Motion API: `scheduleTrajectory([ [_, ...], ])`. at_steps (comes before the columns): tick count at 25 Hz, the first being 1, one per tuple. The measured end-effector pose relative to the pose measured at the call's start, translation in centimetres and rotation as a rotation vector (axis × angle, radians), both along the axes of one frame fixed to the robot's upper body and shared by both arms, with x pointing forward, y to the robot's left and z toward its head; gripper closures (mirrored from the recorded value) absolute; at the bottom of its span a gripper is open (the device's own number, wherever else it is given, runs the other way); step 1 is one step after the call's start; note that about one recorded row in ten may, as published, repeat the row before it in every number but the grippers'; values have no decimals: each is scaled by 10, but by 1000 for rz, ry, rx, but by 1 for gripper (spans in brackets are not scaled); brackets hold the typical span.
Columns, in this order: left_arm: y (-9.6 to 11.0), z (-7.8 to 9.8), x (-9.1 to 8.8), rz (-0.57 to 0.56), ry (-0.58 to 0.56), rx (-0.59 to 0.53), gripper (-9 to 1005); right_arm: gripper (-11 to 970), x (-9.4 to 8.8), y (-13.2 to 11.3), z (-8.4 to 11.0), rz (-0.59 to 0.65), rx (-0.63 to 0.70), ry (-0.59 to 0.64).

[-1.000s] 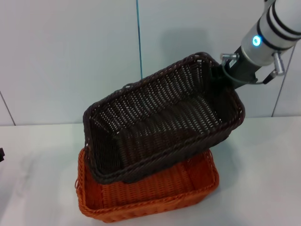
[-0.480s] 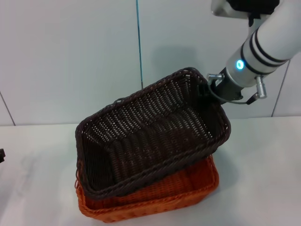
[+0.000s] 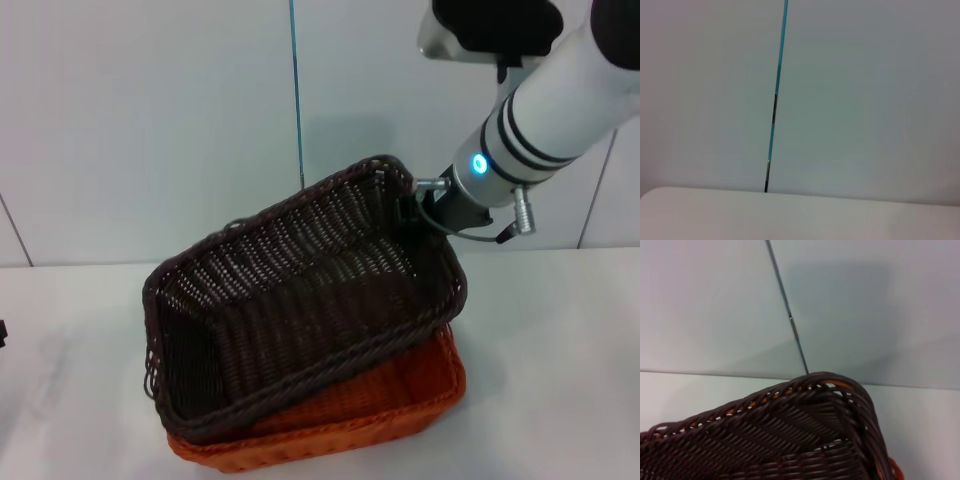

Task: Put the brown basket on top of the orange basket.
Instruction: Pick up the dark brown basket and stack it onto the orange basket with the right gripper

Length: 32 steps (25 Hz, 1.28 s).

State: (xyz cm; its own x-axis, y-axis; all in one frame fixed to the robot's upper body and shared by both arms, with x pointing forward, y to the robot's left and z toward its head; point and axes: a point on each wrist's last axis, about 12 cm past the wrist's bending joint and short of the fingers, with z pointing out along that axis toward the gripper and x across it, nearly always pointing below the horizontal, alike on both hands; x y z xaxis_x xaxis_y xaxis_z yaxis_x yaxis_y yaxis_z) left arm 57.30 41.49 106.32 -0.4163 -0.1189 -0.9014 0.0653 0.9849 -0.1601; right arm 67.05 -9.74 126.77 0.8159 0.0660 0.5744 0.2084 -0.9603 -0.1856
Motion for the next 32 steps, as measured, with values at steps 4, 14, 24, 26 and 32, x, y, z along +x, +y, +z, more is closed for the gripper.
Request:
scheduleTrajectory([
  [4, 2, 2, 3, -6, 1, 8, 61, 827, -2, 1, -7, -1, 6, 10],
  [14, 5, 4, 4, -15, 9, 22, 61, 828, -1, 2, -24, -7, 11, 21],
  [24, 7, -1, 1, -8, 30, 19, 61, 829, -1, 2, -51, 0, -37, 45],
  [26, 7, -1, 1, -8, 30, 18, 61, 829, -2, 1, -55, -1, -44, 49],
  [32, 2, -4, 1, -7, 33, 11, 61, 830, -5, -8, -74, -5, -70, 48],
])
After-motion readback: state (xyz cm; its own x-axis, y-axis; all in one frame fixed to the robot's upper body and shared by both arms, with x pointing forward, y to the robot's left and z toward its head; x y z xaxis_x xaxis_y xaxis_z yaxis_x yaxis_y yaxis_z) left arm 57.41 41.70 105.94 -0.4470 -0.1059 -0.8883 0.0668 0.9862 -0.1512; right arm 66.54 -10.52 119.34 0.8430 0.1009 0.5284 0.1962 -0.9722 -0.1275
